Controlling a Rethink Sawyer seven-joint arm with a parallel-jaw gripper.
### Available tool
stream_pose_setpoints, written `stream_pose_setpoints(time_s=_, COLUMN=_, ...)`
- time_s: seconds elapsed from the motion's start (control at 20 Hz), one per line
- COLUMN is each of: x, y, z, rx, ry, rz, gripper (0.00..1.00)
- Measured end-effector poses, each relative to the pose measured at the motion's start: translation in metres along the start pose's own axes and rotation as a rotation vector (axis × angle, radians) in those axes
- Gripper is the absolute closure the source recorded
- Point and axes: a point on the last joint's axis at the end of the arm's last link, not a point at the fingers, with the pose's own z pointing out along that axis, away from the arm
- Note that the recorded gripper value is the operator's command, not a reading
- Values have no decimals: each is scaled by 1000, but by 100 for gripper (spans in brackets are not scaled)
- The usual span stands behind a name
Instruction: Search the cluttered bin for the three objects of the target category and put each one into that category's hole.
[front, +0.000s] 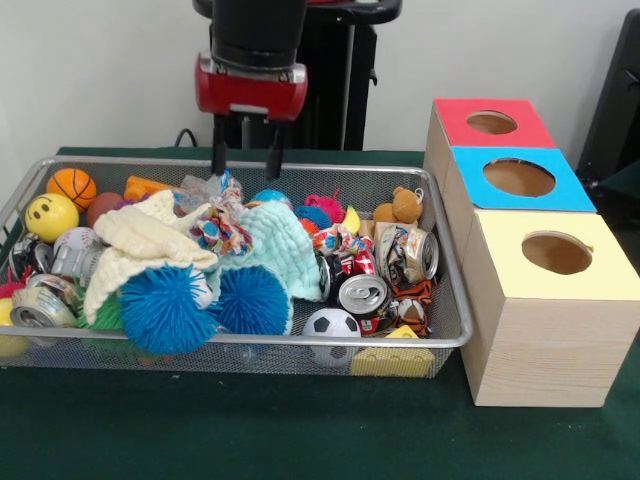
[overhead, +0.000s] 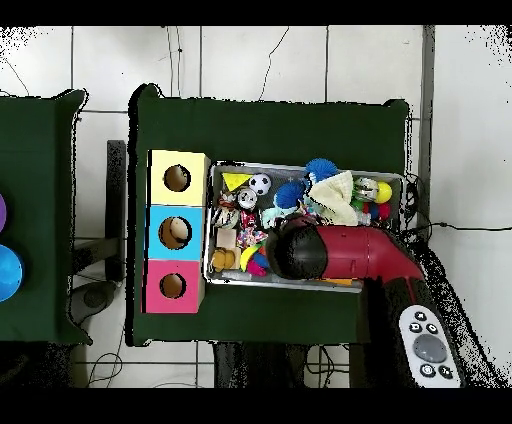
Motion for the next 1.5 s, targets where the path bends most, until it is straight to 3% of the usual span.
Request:
stream_pose_setpoints(time_s=0.3, x=-10, y=-23, z=-25, rx=50, ry=-6, rz=30, gripper=0)
stream_pose_setpoints(time_s=0.75, x=-22, y=-40, z=-38, rx=69, ry=-24, rz=69, gripper=0)
stream_pose_setpoints(time_s=1.05, x=-25, y=-41, z=-17, rx=25, ry=-10, rz=119, gripper=0)
stream_pose_setpoints(time_s=1.25, x=-27, y=-41, z=17, rx=-33, ry=-14, rz=164, gripper=0)
stream_pose_setpoints(time_s=1.5, x=-26, y=-36, z=46, rx=-73, ry=-32, rz=189, gripper=0)
